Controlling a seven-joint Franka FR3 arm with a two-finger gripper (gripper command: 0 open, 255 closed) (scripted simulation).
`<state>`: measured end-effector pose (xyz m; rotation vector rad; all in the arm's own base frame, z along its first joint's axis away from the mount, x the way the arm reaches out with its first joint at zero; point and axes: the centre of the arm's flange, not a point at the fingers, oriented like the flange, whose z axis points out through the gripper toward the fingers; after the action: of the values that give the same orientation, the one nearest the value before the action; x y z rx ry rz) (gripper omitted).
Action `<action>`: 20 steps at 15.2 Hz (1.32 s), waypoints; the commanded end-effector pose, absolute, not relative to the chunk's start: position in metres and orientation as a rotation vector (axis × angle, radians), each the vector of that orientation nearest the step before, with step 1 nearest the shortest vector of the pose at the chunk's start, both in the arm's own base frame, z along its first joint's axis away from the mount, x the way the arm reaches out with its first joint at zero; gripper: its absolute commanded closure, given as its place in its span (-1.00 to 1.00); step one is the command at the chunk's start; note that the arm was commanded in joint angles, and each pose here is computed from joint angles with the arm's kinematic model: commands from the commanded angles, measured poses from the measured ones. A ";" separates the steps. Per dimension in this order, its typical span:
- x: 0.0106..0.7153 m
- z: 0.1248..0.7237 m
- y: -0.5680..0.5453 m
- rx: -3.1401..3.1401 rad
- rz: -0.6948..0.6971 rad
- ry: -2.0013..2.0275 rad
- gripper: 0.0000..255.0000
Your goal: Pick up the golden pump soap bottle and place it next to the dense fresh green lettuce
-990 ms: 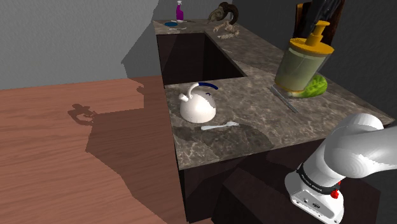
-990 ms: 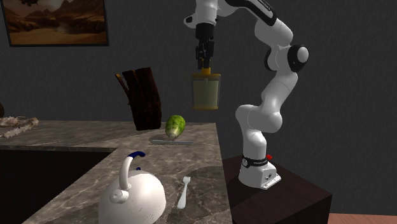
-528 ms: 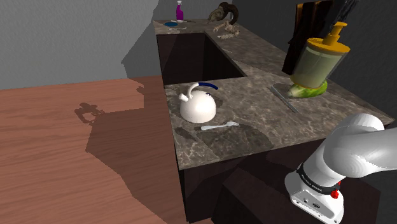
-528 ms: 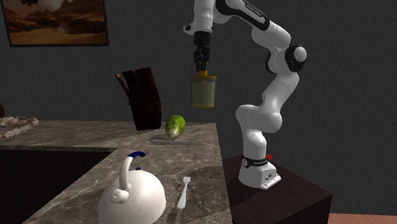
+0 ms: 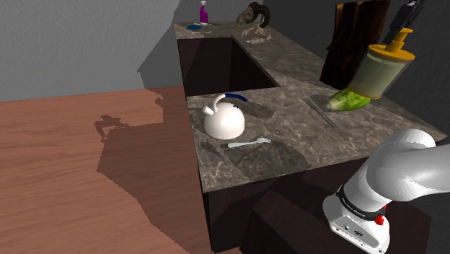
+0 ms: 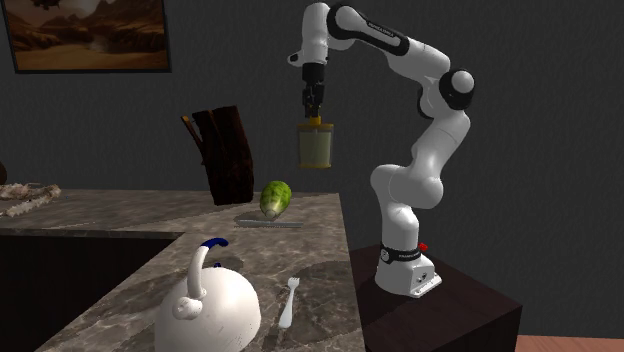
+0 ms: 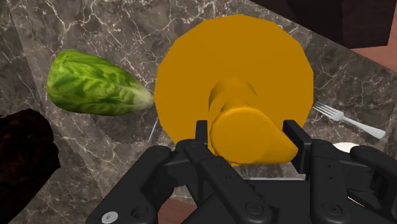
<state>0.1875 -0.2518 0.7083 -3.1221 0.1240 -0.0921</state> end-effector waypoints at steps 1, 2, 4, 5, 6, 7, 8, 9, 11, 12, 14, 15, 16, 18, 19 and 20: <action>0.180 0.707 -0.274 -3.123 -0.093 0.122 1.00; 0.175 0.705 -0.287 -3.123 -0.093 0.122 1.00; 0.167 0.703 -0.311 -3.123 -0.093 0.122 1.00; 0.162 0.701 -0.324 -3.123 -0.093 0.122 1.00; 0.158 0.700 -0.336 -3.123 -0.093 0.122 1.00; 0.154 0.698 -0.349 -3.123 -0.093 0.122 1.00; 0.150 0.697 -0.361 -3.123 -0.093 0.122 1.00; 0.145 0.696 -0.373 -3.123 -0.093 0.122 1.00; 0.137 0.693 -0.398 -3.123 -0.093 0.122 1.00; 0.133 0.691 -0.411 -3.123 -0.093 0.122 1.00; 0.124 0.689 -0.436 -3.123 -0.093 0.122 1.00; 0.120 0.687 -0.448 -3.123 -0.093 0.122 1.00; 0.116 0.686 -0.460 -3.123 -0.093 0.122 1.00; 0.107 0.683 -0.485 -3.123 -0.093 0.122 1.00; 0.103 0.682 -0.498 -3.123 -0.093 0.122 1.00; 0.099 0.680 -0.510 -3.123 -0.093 0.122 1.00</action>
<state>0.1050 -0.4969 0.6805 -3.1203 0.1226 -0.0946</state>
